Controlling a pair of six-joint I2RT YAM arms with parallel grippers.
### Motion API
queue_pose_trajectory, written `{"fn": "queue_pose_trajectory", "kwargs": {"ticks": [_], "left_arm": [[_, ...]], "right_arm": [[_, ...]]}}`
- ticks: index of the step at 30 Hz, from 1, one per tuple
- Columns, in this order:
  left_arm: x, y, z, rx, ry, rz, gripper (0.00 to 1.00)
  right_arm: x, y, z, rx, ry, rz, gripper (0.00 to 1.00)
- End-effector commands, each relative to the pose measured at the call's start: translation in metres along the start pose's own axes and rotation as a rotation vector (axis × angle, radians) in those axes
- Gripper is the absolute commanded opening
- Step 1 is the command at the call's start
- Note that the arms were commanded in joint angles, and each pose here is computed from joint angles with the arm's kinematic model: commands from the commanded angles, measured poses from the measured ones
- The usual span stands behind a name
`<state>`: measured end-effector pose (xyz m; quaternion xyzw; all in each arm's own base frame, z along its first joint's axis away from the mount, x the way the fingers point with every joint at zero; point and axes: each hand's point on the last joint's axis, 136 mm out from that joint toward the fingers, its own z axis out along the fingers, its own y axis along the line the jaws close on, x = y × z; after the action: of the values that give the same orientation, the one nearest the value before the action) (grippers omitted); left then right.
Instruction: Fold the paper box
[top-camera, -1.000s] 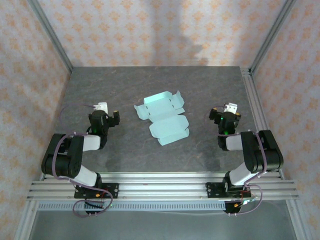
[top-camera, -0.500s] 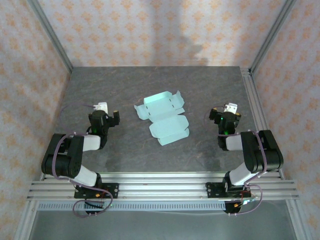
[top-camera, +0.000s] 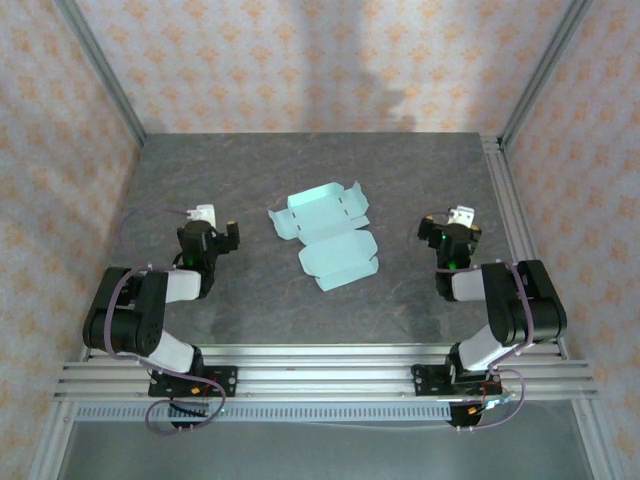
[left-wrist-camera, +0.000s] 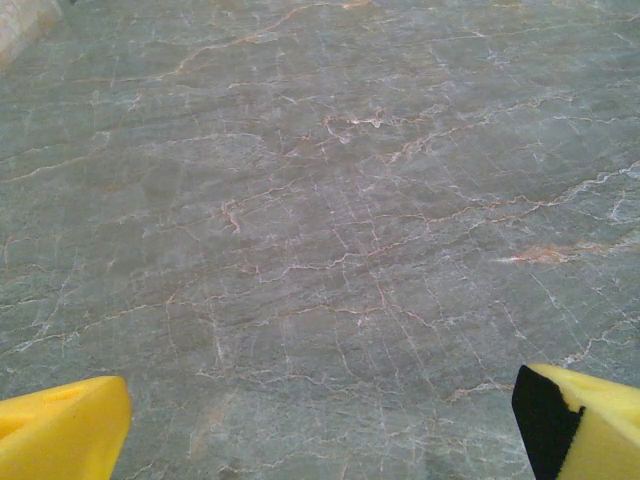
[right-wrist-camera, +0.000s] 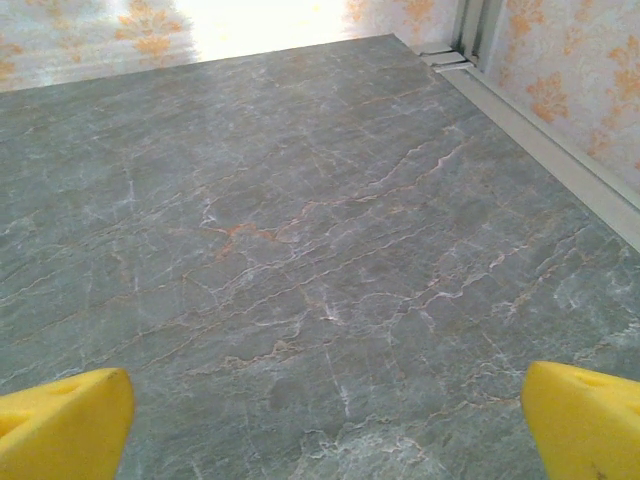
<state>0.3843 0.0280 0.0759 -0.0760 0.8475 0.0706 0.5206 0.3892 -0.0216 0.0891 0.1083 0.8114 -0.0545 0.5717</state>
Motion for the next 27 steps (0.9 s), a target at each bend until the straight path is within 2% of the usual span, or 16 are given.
{"fn": "queue_pose_trajectory", "kwargs": {"ticks": [1, 7, 11, 14, 18, 21, 24, 27], "left_arm": [[-0.022, -0.006, -0.001, 0.013, -0.049, 0.017, 1.00], [-0.043, -0.026, -0.013, -0.014, 0.027, 0.132, 1.00], [-0.058, -0.060, -0.036, -0.007, 0.014, 0.234, 1.00], [-0.068, -0.091, -0.057, 0.027, 0.004, 0.279, 1.00], [-0.073, -0.120, -0.080, 0.084, -0.001, 0.156, 1.00], [-0.067, -0.139, -0.090, 0.149, 0.018, 0.048, 1.00], [-0.059, -0.148, -0.095, 0.197, 0.049, -0.069, 1.00], [-0.053, -0.143, -0.095, 0.185, 0.064, -0.127, 1.00]], "right_arm": [[-0.019, 0.005, -0.007, -0.034, -0.033, 0.004, 0.99], [-0.050, 0.040, -0.025, -0.102, 0.008, -0.112, 0.99], [-0.069, 0.062, -0.037, -0.148, 0.067, -0.082, 0.99], [-0.071, 0.075, -0.044, -0.195, 0.164, -0.008, 0.99], [-0.058, 0.094, -0.051, -0.259, 0.339, 0.065, 0.99], [-0.048, 0.110, -0.051, -0.303, 0.423, 0.074, 0.99], [-0.036, 0.128, -0.047, -0.340, 0.495, 0.052, 1.00], [-0.020, 0.144, -0.040, -0.358, 0.588, 0.032, 0.97]]}}
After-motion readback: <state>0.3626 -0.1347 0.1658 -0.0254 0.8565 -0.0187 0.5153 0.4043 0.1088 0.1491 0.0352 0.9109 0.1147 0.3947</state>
